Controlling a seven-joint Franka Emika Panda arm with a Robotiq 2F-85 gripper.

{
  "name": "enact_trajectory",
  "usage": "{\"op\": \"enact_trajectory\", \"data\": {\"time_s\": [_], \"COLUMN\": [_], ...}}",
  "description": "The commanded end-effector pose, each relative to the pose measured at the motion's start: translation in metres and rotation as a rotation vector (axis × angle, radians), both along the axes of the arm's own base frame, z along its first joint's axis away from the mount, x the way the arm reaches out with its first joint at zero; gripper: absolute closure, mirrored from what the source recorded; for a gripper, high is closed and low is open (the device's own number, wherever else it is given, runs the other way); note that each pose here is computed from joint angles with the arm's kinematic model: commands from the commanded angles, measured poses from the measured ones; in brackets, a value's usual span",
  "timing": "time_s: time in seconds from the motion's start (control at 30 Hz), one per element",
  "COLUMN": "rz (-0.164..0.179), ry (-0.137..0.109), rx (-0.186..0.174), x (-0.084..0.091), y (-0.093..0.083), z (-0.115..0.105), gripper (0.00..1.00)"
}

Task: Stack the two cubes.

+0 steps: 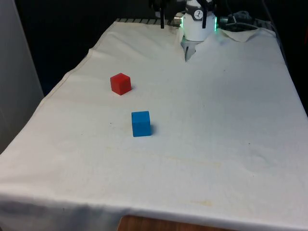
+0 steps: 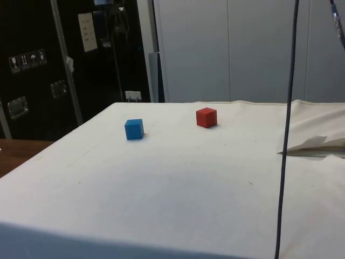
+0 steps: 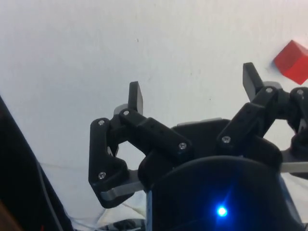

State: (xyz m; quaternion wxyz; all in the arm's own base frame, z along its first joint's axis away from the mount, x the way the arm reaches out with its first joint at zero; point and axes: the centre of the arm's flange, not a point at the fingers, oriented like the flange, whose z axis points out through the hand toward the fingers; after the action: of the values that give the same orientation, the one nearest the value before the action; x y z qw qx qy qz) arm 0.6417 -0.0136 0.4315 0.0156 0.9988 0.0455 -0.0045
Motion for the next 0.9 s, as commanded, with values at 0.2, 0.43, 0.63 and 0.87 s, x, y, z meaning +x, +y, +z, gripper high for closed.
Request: {"op": "enact_trajectory", "data": {"time_s": [0.2,0.43,0.63,0.87], "rz": [0.045,0.080,0.094,0.111], "ry": [-0.033,-0.056,-0.068,-0.089], "rx": [-0.011,-0.014,-0.023,-0.023], "x": [0.003,0.003,0.003,0.007], "y": [-0.006,-0.018,-0.025,-0.021], "z": [-0.012,-0.029,-0.041,-0.065], "gripper": [0.00,0.00,0.00,0.00]}}
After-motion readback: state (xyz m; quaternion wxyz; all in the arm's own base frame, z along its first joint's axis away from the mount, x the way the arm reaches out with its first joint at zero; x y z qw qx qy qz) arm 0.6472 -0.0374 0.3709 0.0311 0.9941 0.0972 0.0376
